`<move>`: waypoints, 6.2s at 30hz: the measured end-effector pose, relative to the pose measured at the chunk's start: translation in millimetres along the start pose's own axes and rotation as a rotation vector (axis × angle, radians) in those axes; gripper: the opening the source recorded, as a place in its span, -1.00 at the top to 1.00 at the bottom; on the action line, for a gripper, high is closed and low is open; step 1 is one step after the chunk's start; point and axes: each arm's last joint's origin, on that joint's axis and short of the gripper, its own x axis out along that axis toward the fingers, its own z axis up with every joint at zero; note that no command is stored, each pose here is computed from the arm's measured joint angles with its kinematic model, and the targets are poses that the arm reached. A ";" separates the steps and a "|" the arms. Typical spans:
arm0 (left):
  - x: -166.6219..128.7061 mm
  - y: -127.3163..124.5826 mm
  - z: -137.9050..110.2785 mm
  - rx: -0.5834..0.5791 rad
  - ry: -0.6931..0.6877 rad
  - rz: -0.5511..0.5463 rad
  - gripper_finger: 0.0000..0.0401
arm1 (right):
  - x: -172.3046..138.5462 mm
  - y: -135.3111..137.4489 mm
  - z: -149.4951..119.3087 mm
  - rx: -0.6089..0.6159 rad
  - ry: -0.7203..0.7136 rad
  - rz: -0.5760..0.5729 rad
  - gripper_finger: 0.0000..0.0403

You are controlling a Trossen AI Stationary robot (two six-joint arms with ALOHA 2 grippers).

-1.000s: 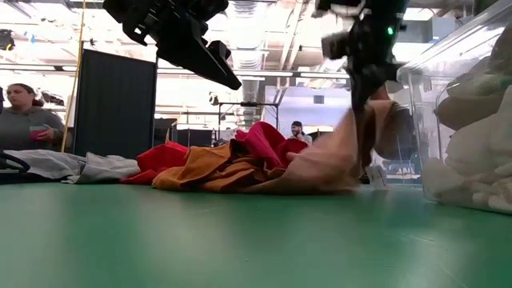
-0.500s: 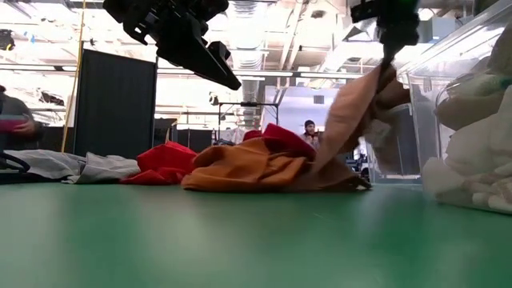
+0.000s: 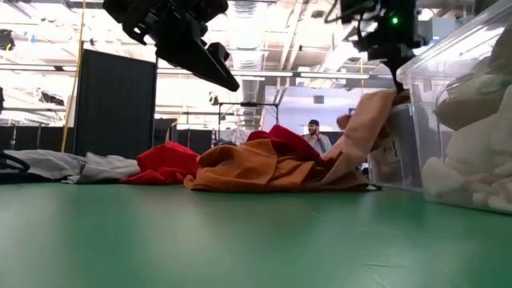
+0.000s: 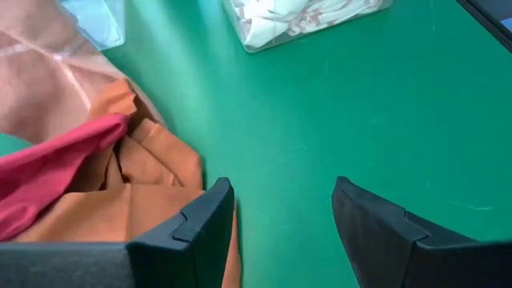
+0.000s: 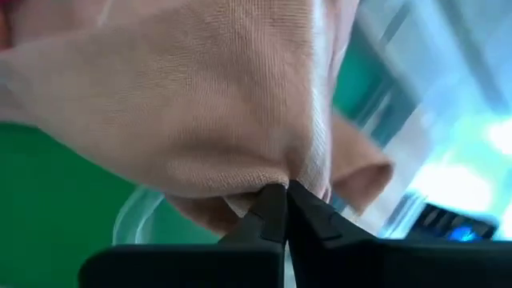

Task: Sort towels by color in basket
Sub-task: Put the brown patterned towel into the top transparent bin

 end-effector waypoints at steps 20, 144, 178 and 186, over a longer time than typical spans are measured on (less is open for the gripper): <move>0.0 -0.5 -2.1 0.002 0.021 -0.005 -0.01 | 11.8 -8.0 -17.2 0.006 0.062 0.032 0.37; 0.6 -9.8 -0.5 0.029 0.022 -0.030 -0.01 | 75.4 -29.2 -25.5 0.246 0.208 0.044 0.62; 0.6 -9.9 -0.7 0.017 0.024 -0.030 -0.01 | -45.0 43.9 -56.9 -0.383 -0.378 0.251 -0.29; 0.7 -9.7 0.5 0.017 0.012 -0.028 -0.01 | -56.6 61.1 -79.7 -0.642 -0.503 0.171 -0.29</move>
